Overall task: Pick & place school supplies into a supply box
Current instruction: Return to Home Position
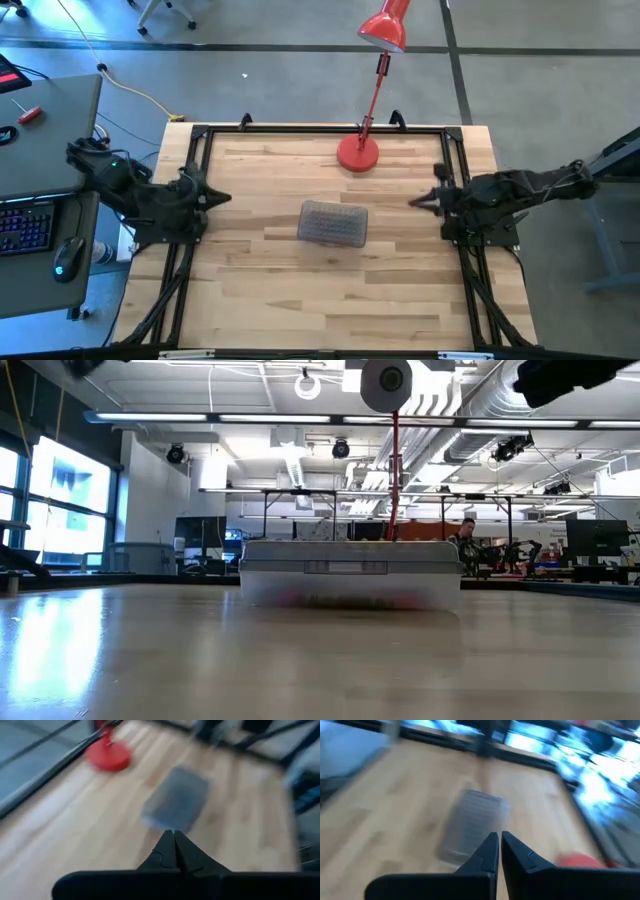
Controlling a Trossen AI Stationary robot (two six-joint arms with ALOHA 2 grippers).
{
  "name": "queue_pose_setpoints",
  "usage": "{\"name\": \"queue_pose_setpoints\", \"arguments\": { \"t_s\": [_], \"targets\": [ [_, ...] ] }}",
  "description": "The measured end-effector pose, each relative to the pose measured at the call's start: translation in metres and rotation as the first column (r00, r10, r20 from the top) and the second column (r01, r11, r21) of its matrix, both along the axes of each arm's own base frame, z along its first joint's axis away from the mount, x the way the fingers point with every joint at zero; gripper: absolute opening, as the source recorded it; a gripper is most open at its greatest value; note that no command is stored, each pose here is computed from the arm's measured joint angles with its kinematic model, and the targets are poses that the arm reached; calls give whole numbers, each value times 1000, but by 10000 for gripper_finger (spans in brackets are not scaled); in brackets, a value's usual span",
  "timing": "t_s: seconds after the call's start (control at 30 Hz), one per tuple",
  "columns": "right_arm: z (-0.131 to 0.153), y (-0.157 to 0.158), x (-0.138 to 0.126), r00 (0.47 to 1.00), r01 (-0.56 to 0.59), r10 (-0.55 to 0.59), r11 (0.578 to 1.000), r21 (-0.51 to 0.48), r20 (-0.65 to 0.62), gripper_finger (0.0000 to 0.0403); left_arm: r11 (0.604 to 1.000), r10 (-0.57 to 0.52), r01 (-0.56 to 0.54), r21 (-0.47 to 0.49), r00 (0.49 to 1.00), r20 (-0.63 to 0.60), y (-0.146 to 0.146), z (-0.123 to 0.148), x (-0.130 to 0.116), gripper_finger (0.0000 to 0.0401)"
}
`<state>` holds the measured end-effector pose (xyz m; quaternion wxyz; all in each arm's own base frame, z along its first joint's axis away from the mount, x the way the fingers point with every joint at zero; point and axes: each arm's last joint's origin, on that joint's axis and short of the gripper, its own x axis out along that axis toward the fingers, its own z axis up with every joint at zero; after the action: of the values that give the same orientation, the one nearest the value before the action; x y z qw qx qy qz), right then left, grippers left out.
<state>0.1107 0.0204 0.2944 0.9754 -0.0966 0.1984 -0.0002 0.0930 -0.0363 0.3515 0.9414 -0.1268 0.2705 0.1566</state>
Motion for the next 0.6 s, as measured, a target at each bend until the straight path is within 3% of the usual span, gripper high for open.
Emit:
{"name": "queue_pose_setpoints", "arguments": {
  "t_s": [0.17, 0.23, 0.3, 0.47, 0.6],
  "targets": [
    [-29, 4, -9, 964, -223, 215, 974, 33, 159, 0, 982, -144, 175, -78, 943, 300, 2, -63, -12, 19],
    [-36, 3, -14, 952, -232, 221, 972, 30, 212, 0, 963, -211, 260, -66, 888, 409, 0, -85, -12, 22],
    [-39, 1, -19, 948, -202, 186, 979, 34, 259, 0, 953, -273, 303, 17, 832, 484, -1, -101, -12, 21],
    [-33, -4, -30, 930, -137, 113, 990, 46, 350, 0, 941, -337, 301, 154, 797, 501, 4, -130, -18, 13],
    [-32, -6, -35, 922, -133, 92, 987, 85, 375, 0, 944, -329, 278, 176, 794, 512, 7, -137, -22, 14]
  ]
}}
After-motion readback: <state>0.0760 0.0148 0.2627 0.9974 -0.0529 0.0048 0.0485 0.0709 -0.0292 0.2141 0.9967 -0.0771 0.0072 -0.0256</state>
